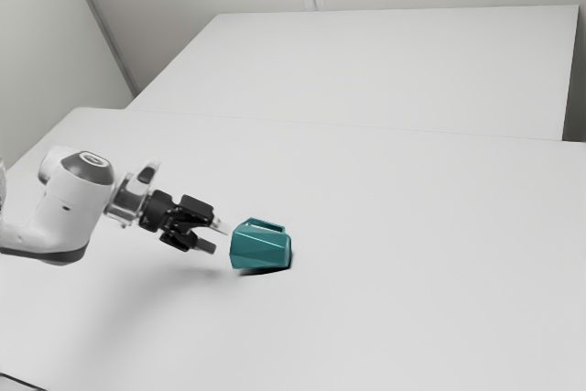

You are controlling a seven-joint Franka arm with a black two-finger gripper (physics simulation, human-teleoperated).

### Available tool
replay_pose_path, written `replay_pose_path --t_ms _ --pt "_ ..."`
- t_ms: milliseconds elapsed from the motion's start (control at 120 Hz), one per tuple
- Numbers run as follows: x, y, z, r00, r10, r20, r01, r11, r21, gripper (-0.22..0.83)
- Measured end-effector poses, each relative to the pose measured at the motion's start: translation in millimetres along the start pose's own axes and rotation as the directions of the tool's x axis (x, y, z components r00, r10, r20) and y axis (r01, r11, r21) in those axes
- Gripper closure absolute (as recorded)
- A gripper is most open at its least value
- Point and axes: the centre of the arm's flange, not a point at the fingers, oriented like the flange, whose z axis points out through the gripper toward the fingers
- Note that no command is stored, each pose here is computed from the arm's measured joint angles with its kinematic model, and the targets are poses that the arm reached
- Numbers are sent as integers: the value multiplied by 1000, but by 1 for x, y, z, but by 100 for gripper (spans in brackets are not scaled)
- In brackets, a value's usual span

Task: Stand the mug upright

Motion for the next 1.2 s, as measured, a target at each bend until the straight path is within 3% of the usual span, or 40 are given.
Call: replay_pose_path --t_ms 208,767,925,1200 --pt "18 -6 12 999 32 11 -32 999 8 7" --pt "37 6 38 994 112 10 -112 993 -27 13" --pt "37 8 45 993 117 8 -117 992 -40 23" --pt "39 5 44 992 125 -4 -125 991 -43 58"
